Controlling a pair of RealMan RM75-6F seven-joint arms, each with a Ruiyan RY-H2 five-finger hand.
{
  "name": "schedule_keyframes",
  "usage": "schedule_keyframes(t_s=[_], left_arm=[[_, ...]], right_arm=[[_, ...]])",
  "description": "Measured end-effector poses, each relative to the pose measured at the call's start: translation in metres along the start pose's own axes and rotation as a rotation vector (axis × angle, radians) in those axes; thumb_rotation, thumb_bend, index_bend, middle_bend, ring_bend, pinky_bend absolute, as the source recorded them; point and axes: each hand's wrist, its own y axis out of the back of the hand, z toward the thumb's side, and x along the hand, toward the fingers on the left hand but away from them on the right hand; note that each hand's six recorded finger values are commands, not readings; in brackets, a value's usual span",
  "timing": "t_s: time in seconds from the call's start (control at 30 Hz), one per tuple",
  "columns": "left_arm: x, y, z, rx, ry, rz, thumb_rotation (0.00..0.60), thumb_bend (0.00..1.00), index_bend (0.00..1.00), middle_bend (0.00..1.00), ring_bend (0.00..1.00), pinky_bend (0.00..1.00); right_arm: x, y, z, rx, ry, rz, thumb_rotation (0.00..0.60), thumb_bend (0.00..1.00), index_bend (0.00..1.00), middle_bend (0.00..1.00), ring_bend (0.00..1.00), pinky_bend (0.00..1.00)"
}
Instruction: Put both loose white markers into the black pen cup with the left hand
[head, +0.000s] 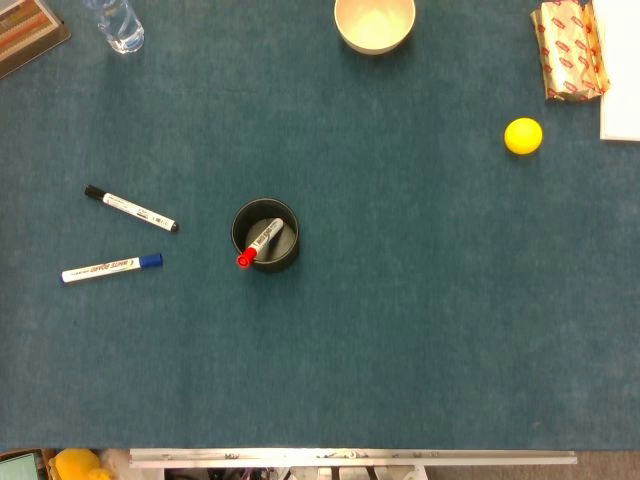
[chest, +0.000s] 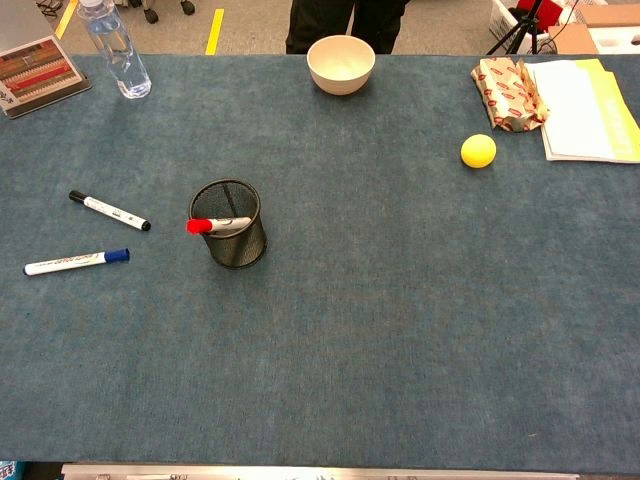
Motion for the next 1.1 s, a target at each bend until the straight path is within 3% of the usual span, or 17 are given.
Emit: schedule_keyframes(t_s=[0.43, 0.73, 1.1], left_arm=[[0.005, 0.004, 0.002, -0.008, -0.024, 0.014, 0.600, 0.32, 0.30, 0.16, 0.09, 0.16], [0.034, 0.005, 0.026, 0.038, -0.175, -0.020, 0.600, 0.32, 0.31, 0.17, 0.09, 0.16], [0.079, -0.014, 0.058, 0.081, -0.340, -0.109, 0.600, 0.32, 0.32, 0.17, 0.09, 0.16]], right_arm=[[-0.005, 0.004, 0.008, 0.005, 0.015, -0.012, 0.600, 0.13, 0.21, 0.30, 0.16, 0.32], [-0.012, 0.004, 0.017, 0.013, 0.036, -0.012, 0.600, 0.13, 0.21, 0.30, 0.16, 0.32], [-0.012, 0.005, 0.018, 0.026, 0.026, -0.010, 0.600, 0.13, 0.21, 0.30, 0.16, 0.32]])
